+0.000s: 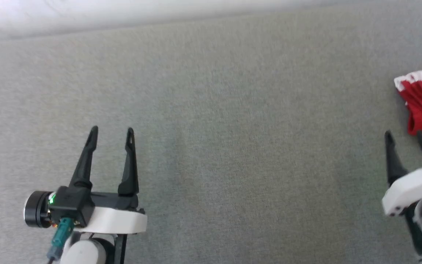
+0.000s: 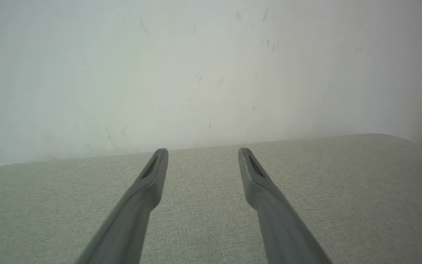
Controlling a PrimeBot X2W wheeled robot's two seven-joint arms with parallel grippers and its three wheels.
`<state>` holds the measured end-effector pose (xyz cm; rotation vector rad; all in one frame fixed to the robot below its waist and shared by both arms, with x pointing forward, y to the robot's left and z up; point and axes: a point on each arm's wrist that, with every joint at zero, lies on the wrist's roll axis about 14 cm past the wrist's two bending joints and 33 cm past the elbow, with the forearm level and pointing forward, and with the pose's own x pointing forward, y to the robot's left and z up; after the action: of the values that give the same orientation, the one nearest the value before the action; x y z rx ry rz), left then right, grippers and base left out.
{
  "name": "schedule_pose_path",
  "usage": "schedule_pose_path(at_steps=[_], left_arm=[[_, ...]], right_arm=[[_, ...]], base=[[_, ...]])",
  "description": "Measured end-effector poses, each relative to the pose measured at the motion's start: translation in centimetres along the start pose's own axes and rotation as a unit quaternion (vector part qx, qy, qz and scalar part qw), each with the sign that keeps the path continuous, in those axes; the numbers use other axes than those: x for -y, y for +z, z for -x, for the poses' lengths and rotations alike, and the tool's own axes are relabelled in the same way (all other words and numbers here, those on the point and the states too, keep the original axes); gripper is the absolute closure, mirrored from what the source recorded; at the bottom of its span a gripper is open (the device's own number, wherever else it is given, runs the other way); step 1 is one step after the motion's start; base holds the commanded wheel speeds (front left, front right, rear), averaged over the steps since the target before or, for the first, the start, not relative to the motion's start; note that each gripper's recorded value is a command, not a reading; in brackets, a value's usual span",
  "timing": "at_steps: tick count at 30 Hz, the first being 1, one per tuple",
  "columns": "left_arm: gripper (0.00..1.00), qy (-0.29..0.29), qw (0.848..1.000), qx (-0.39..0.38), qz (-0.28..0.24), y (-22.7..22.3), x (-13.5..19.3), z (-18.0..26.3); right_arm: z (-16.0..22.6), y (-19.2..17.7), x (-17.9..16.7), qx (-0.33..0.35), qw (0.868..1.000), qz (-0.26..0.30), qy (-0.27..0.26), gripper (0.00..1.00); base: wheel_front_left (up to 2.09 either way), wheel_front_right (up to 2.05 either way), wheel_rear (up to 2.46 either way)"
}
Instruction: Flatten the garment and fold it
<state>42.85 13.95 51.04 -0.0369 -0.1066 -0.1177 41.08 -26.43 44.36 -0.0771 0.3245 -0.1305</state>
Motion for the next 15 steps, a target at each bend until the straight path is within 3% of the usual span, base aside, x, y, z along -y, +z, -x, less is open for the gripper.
schedule_pose_path(at_steps=[3,15], left_arm=[[0.0,0.003,1.0,0.013,-0.015,1.2,-0.3,0.7],[0.0,0.048,0.998,0.034,0.018,3.8,-1.4,5.4]], right_arm=[[1.2,0.7,-1.1,0.021,1.0,-0.003,0.012,0.0],[6.2,3.6,-3.2,0.14,0.989,-0.012,0.04,0.0]], base=[[0.0,0.0,0.0],[0.0,0.0,0.0]])
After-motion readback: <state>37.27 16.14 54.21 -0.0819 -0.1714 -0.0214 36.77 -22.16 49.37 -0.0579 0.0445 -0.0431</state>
